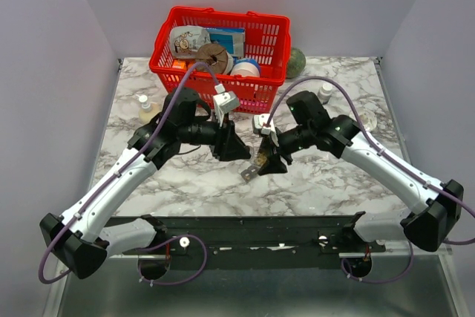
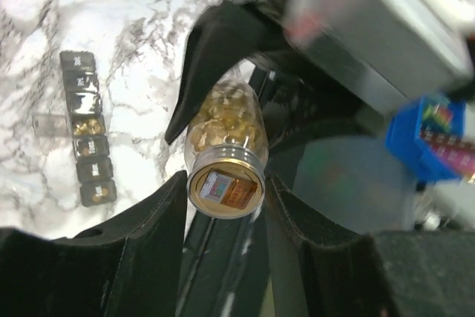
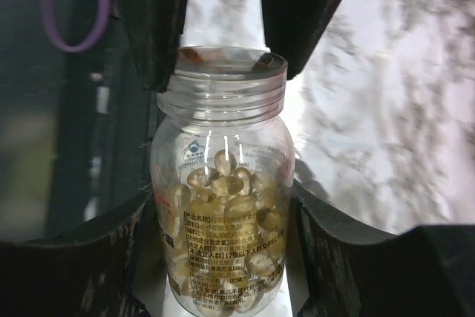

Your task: Sort the pills into containers

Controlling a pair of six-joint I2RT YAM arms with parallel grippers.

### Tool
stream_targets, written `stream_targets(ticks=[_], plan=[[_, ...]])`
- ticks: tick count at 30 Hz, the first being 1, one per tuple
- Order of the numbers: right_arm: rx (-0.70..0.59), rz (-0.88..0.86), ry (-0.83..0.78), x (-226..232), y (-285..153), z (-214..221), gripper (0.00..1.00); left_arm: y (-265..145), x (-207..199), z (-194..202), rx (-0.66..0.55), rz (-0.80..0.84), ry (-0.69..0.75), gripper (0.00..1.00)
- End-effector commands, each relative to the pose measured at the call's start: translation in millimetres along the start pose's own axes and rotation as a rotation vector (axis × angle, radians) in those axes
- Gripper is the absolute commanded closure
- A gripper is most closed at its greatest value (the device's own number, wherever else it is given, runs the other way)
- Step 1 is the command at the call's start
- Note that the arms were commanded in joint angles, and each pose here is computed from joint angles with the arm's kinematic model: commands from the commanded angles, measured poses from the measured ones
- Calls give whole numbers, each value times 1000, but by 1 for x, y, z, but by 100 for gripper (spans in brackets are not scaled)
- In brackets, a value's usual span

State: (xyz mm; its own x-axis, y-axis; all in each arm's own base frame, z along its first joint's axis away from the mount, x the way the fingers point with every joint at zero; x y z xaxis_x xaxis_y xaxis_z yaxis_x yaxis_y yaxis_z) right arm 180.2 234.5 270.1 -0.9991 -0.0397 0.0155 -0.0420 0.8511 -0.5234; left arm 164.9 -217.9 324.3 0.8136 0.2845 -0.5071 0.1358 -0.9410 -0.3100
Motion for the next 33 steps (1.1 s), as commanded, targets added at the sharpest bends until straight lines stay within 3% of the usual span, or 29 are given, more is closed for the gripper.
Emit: stream_targets(ticks=[1, 9, 13, 17, 20, 27, 30, 33], plan=[[-225, -383, 62, 34, 1, -34, 100, -9, -17, 21, 61, 265, 368, 67], [-326, -716, 263, 41, 6, -39, 100, -6, -12, 16, 64, 247, 558, 65], [-309, -695, 279, 38, 9, -35, 99, -7, -13, 13, 46, 215, 539, 55], [-289, -615, 245, 33, 9, -34, 99, -12, -20, -1, -62, 153, 517, 17], [-276, -548, 198, 30, 6, -35, 100, -20, -23, -7, -143, 79, 493, 1], [-197, -319, 60, 14, 2, -34, 100, -50, -36, -23, -348, -107, 205, 1], [-145, -181, -29, 2, -2, -30, 99, -60, -38, -23, -436, -194, -8, 1], [-104, -25, -113, -16, -3, -25, 99, -59, -43, -21, -461, -164, -215, 1]])
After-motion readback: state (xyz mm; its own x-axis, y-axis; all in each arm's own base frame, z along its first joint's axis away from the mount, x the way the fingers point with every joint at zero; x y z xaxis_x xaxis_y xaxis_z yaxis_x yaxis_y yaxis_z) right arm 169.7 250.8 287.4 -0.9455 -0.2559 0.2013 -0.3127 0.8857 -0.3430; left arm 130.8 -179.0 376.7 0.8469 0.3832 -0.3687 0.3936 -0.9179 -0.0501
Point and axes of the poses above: each gripper's point midway between its finger pads, its own y axis out along the fingers, its own x axis along the line the jaws close on, z = x × y, the point moved 7 cm from there along -y, back along the fingers, and after that the axes turned 2 degrees about y, right-handed, at the moved point
